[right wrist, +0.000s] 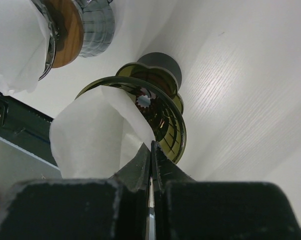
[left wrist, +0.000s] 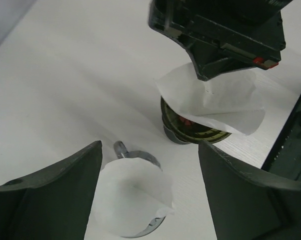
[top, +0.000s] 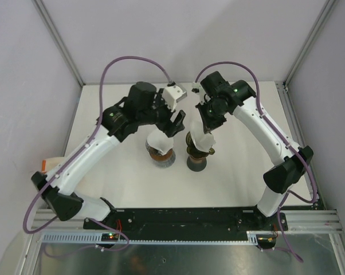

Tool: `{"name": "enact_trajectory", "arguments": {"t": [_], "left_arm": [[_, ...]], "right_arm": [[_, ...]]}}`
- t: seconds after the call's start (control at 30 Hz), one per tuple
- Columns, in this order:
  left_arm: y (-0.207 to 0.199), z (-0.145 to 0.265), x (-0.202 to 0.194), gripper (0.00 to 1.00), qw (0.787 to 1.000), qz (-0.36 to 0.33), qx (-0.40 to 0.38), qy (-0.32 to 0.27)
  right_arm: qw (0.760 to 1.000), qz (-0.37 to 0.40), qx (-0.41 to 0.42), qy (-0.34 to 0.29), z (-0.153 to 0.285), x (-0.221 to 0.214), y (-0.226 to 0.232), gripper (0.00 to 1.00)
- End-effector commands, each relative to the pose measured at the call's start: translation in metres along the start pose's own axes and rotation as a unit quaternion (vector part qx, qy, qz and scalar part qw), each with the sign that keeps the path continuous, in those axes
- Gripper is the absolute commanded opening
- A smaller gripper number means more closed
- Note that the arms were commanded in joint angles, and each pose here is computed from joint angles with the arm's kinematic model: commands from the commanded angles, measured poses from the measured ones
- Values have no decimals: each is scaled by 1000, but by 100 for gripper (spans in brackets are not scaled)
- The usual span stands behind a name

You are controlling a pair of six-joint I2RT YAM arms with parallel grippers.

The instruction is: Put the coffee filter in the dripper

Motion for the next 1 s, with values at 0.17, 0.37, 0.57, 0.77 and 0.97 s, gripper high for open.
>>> {"name": "enact_trajectory", "arguments": {"t": [0.17,0.37,0.57,0.77,0.97], "left_arm": [[-35,-22,29,69,989,-11,-133,-60],[-35,-36,29,70,990,16,-133,-49],[-36,-55,9,66,992,18,-123,-17],[-23,-73,-7,51,998,5,-66,18],[-23,-75,-13,48,998,0,-59,25]], "right_arm": [[1000,-6,-8,0,-2,-1,-4,0],[1000,-11,-7,2,-9,0,-6,0],[1000,-13,-6,-3,-8,1,-6,0],[1000,-13,0,-14,-3,2,-5,4],[1000,-12,3,-16,-1,0,-7,15]]}}
Point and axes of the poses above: each gripper's point midway between its finger pads, its own z axis back along the fingers, its own y axis along the line the jaws close on, x = y × z, the point moved 7 cm from there along z, back along the fingers, and after that the axes turned 15 degrees about -z, right-handed, at the moved point
